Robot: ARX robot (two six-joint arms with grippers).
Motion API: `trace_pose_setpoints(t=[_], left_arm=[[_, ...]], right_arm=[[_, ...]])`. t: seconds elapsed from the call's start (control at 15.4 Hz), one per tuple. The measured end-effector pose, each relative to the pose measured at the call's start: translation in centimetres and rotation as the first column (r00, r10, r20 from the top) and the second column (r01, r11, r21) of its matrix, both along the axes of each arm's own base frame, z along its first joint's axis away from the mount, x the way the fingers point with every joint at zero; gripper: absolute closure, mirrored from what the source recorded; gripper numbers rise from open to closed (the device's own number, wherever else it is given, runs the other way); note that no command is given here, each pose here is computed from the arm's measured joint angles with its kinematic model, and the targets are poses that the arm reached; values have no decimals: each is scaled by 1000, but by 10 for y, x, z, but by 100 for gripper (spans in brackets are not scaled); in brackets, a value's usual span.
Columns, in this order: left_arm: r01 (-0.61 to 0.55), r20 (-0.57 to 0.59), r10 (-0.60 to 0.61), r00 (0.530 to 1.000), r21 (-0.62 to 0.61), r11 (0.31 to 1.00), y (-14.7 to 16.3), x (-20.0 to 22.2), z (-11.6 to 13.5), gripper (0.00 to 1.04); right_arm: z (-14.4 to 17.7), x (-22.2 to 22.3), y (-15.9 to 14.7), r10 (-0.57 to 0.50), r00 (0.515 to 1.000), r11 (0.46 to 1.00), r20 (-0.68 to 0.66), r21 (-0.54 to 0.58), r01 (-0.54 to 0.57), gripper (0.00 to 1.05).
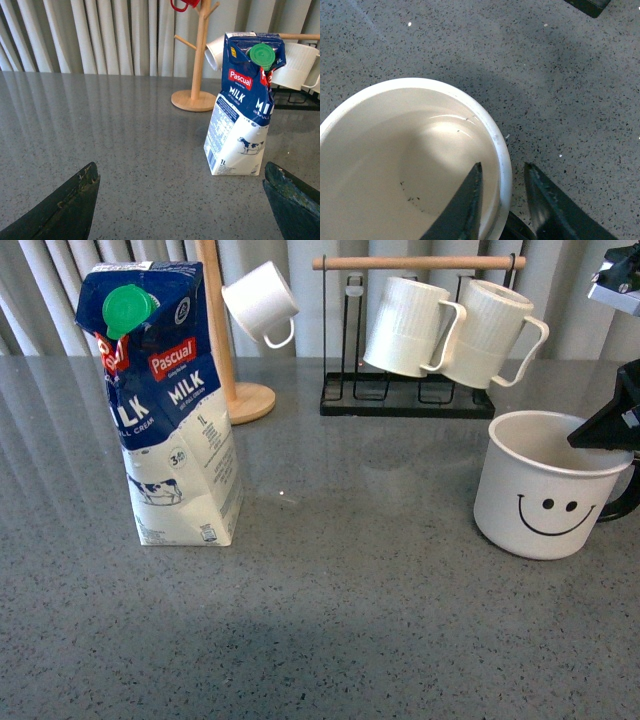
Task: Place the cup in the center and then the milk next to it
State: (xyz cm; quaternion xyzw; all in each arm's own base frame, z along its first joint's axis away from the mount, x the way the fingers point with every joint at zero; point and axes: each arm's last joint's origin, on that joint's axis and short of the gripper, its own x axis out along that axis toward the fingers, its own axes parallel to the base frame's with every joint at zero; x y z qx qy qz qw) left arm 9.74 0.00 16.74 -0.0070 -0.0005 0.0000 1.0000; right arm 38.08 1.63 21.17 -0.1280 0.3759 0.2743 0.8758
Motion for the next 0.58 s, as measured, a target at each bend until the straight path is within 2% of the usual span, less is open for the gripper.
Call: trace_pose_setpoints(t=[0.26, 0.32, 0.58], left_arm=[[0, 0, 0, 1000, 0, 1000, 0, 0, 0, 7], [0, 0, 0, 1000, 0, 1000, 0, 0, 0, 7], [0, 0, 0, 1000, 0, 1000, 0, 0, 0, 7]], right_arm=[[1, 0, 0, 0, 1000, 1000, 0, 0, 0, 92], [2, 0, 2, 7, 1000, 1000, -3, 8, -7, 100], [12, 1, 3, -2, 1000, 998, -6, 55, 2, 102]])
